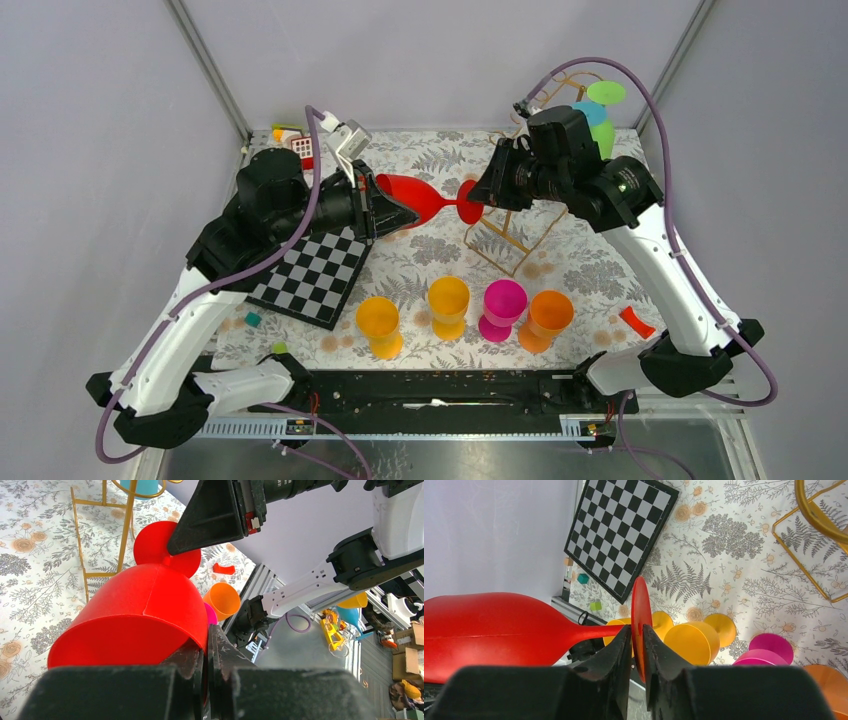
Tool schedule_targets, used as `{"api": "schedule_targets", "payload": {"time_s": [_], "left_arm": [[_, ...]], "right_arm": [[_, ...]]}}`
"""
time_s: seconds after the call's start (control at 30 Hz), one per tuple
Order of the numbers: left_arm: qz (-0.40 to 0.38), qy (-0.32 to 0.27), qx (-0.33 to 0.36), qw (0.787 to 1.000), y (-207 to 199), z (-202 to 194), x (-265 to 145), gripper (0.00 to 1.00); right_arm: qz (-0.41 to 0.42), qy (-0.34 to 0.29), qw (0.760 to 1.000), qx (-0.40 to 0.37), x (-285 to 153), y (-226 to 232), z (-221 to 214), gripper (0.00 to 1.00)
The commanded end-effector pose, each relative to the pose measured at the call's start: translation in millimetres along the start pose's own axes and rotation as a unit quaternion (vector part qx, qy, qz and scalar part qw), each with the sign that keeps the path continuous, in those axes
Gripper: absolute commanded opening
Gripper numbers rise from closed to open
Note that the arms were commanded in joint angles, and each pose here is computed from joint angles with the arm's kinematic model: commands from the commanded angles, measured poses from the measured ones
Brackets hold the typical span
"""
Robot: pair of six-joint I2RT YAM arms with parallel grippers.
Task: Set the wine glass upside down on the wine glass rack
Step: Turn the wine glass upside down at the wine rack.
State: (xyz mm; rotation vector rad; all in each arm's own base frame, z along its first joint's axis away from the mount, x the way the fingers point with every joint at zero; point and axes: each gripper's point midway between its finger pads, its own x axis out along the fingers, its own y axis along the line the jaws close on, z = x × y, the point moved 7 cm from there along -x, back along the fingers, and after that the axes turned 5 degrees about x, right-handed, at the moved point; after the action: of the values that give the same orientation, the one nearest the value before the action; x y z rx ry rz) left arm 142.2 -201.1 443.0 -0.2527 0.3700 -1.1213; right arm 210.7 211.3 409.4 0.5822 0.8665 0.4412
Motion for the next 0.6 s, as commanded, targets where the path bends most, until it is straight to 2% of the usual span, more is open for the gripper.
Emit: {"api": "schedule_targets", "payload": {"time_s": [0.0,0.13,0.23,0.47,0.57], "left_arm": [[0.0,-0.036,0.023,0.999,-1.6,10.6,-3.7,0.0],[0.004,-0.035,0.025,0.999,-1.0,9.6,-4.5,0.0],[0.008,-0.034,0.024,0.999,0.5,8.2,-4.2,0.08],[0.011,-0.036,0.017,0.999,1.8,8.5,-1.8,0.3],[0.011,-0.039,0.018,0.999,1.4,9.3,-2.6,0.49]], "right_arm": [[0.031,-0.012,0.999,-0.009,-5.9,10.0,2.2,0.18],[0.034,-0.014,0.999,-0.007,-5.7,8.5,0.2,0.06],[0.031,-0.014,0.999,-0.007,-5.4,7.0,-0.5,0.0],[0.012,-0.047,0.999,-0.011,-9.3,-2.4,1.2,0.0],[0.004,-0.064,0.998,-0.016,-14.8,-5.9,2.6,0.0]]}}
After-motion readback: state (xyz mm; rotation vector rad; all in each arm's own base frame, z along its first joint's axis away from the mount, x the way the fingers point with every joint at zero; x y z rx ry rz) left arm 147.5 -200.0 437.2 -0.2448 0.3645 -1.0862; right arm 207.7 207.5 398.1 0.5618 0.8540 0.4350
